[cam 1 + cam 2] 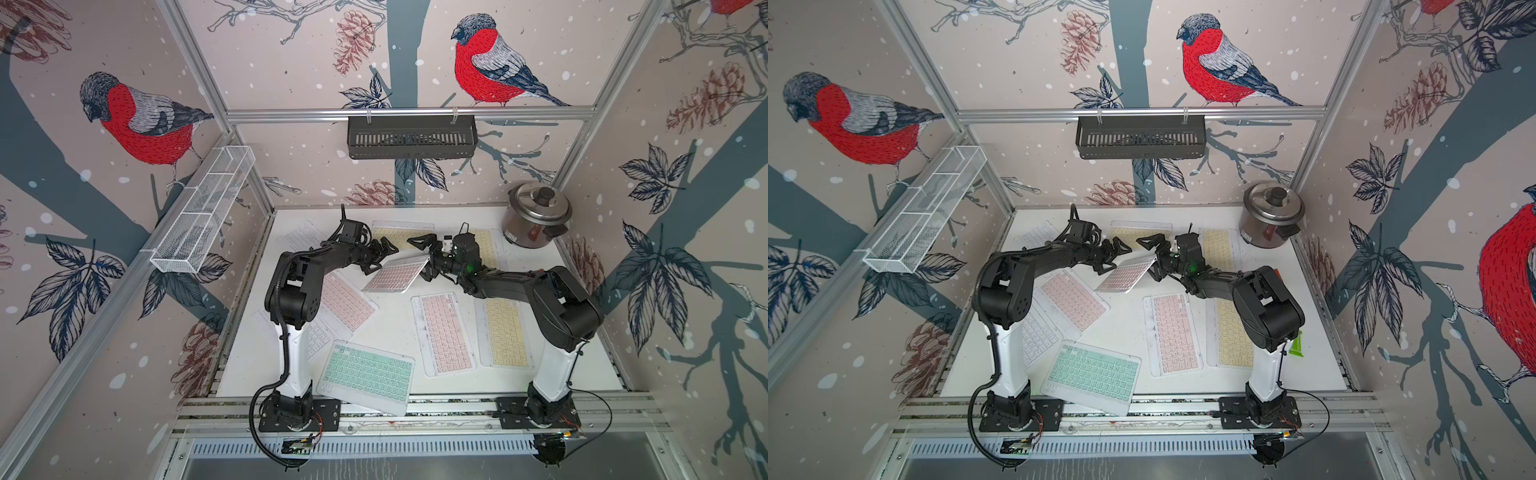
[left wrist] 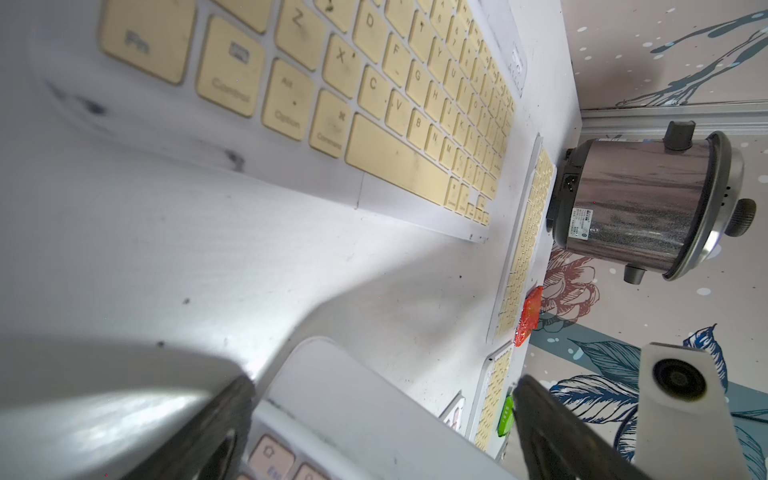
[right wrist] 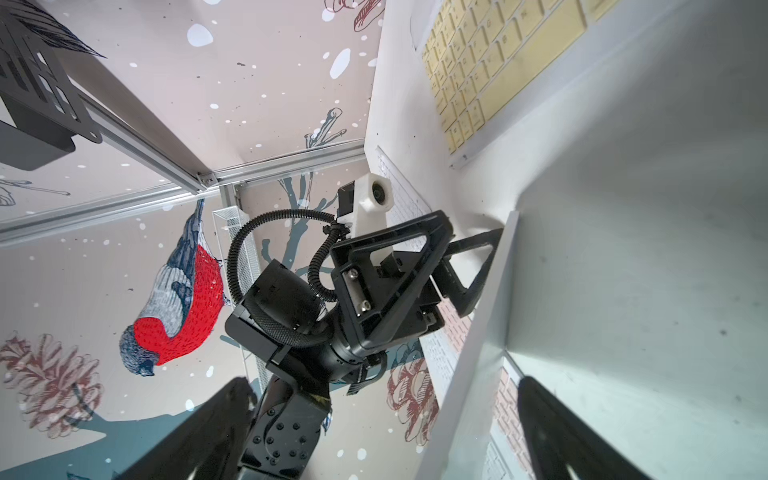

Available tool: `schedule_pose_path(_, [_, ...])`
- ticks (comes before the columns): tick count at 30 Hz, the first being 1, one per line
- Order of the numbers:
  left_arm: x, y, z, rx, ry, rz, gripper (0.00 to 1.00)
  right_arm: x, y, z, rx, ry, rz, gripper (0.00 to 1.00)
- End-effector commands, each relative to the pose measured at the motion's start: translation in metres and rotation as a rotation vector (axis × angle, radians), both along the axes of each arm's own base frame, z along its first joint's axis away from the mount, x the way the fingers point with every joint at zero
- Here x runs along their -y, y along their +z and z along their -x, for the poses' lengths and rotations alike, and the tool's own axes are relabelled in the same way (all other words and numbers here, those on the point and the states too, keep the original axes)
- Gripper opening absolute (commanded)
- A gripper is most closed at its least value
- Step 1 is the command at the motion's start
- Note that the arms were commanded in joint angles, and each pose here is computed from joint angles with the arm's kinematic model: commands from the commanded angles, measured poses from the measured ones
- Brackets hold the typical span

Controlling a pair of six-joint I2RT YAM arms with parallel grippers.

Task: Stack the numeric keypads
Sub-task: Pick up the numeric keypad from the center of the board.

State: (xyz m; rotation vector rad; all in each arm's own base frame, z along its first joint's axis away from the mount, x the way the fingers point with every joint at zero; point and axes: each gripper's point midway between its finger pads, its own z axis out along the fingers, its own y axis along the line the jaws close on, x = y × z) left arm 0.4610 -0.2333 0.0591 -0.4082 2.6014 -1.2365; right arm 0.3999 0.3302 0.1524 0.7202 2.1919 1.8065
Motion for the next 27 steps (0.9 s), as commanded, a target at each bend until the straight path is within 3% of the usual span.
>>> schedule_pose_path(1, [0.004,0.006,0.0,0.001,-0.003,0.028,0.97,-0.008,0.012,0.002,0.003,0.023,-0.04,1.0])
schedule_pose_path(13, [0.005,0.007,-0.005,0.003,-0.002,0.03,0.97,-0.017,0.031,0.017,0.002,0.066,-0.126,0.99])
schedule_pose_path(19, [0.005,0.01,-0.007,0.007,-0.001,0.03,0.97,-0.015,0.036,0.024,0.025,0.081,-0.122,0.74])
schedule_pose_path(23, [0.005,0.012,-0.008,0.008,-0.001,0.031,0.97,-0.014,0.034,0.03,0.032,0.102,-0.115,0.48])
schedule_pose_path(27, [0.005,0.013,-0.007,0.009,-0.003,0.026,0.97,-0.011,0.026,0.038,0.036,0.122,-0.091,0.35])
